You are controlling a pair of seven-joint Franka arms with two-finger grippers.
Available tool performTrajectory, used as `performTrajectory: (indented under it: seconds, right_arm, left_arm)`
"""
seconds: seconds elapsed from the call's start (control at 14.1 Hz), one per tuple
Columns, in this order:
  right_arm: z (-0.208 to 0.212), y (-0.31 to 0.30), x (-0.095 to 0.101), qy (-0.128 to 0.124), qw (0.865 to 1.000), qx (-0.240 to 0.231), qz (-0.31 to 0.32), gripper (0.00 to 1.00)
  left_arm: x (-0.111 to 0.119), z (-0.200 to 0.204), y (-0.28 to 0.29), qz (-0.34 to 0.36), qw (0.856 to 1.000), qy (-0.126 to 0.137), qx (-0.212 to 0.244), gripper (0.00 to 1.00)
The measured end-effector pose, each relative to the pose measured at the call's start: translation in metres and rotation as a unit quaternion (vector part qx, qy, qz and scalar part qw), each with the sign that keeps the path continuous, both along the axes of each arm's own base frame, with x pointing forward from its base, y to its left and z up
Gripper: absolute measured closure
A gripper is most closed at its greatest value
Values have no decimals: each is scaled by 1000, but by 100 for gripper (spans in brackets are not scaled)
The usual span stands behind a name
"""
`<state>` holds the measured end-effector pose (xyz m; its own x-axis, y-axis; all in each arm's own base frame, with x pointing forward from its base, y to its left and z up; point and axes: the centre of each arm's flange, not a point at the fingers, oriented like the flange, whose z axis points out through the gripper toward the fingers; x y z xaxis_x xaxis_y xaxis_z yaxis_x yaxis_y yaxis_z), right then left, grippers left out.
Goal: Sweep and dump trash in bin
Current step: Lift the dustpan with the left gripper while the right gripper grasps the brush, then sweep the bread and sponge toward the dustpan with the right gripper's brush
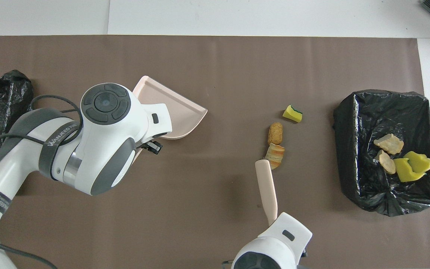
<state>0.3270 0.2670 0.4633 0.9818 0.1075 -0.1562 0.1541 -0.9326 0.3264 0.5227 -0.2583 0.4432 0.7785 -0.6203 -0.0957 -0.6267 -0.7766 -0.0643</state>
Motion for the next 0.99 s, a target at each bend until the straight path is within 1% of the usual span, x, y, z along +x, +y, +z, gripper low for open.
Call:
performTrajectory:
  seconds: [0.07,0.21,0.28,0.35,0.42,0.5,0.64,0.71,0.85,0.99]
  right_arm:
    - [-7,-22,25,-5,1000,-8,19,74]
    - [-27,-79,87,-14,998,-10,53,74]
    - [-38,-103,113,-16,997,-16,68,74]
    - [-51,-121,134,-16,996,-25,80,74]
    - [-64,-130,152,-14,996,-30,88,74]
    - [-78,-134,167,-6,995,-30,97,74]
    - [-100,-139,184,3,994,-25,104,74]
    - [-105,-142,187,4,995,-20,102,74]
    - [-111,-138,186,10,996,2,90,74]
    - [-114,-119,178,25,996,60,56,74]
  left_arm:
    - [-7,-1,4,-36,999,8,2,68]
    - [-23,-9,10,-111,993,28,5,68]
    - [-30,-13,12,-139,990,37,7,68]
    - [-37,-16,13,-162,986,44,8,68]
    - [-43,-19,12,-179,983,50,9,68]
    - [-50,-21,9,-192,980,53,10,68]
    - [-64,-27,-4,-213,975,59,13,68]
    - [-74,-33,-15,-226,972,64,15,68]
    - [-92,-44,-35,-236,969,64,18,68]
    - [-101,-48,-49,-245,968,55,16,68]
